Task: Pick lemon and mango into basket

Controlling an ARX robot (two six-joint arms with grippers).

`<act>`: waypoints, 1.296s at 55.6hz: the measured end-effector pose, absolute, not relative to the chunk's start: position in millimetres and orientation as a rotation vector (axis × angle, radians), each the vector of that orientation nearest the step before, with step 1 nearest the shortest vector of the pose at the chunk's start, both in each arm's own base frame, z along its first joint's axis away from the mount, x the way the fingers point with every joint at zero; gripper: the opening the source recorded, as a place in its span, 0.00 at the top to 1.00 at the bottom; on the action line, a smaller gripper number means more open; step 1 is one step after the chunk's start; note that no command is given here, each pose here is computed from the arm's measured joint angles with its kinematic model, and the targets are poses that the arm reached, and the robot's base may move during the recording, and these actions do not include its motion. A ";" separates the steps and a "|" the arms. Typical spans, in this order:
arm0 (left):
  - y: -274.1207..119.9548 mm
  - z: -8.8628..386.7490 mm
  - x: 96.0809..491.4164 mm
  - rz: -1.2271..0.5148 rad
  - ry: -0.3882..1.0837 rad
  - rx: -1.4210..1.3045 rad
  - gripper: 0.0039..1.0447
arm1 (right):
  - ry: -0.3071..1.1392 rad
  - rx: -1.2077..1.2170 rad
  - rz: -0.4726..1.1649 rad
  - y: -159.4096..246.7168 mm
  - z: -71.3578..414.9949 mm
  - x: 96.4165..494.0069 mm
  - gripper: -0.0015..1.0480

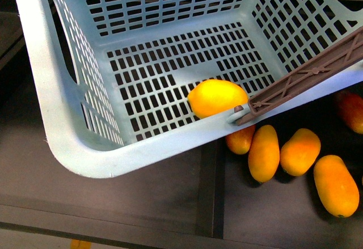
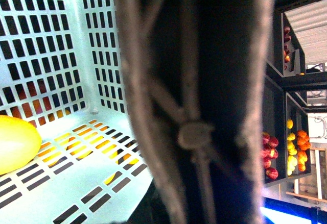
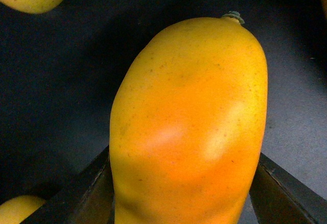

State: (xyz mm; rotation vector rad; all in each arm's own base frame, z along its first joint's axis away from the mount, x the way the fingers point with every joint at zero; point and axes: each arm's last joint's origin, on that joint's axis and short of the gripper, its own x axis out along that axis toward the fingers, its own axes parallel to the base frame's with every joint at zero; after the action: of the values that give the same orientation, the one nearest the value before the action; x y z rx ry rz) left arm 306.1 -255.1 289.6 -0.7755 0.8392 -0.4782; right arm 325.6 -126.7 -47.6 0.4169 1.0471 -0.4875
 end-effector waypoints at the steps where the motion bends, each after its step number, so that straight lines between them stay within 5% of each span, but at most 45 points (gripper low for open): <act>1: -255.1 289.6 306.1 -0.478 0.839 -0.775 0.96 | 1.048 0.417 -0.481 -127.5 -47.1 325.2 0.43; 9: -255.0 289.6 306.3 -0.477 0.838 -0.775 0.96 | 1.003 0.427 -0.385 -143.9 -26.1 319.7 0.44; 32: -255.2 289.6 306.1 -0.478 0.839 -0.776 0.96 | 0.517 0.406 0.022 -162.0 127.1 297.4 0.44; 48: -255.2 289.6 306.1 -0.478 0.839 -0.776 0.96 | 0.245 0.352 0.315 -85.0 217.3 295.9 0.44; 70: -255.1 289.6 306.1 -0.478 0.839 -0.775 0.96 | 0.239 0.412 0.520 50.9 238.9 322.3 0.44; 72: -255.1 289.6 306.1 -0.478 0.839 -0.775 0.96 | 0.260 0.405 0.522 57.6 237.3 323.2 0.38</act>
State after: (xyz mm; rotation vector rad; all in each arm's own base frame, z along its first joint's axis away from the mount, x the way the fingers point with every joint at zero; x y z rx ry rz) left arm 306.1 -255.1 289.6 -0.7755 0.8392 -0.4782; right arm 323.2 57.6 237.3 0.4055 0.2600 0.5220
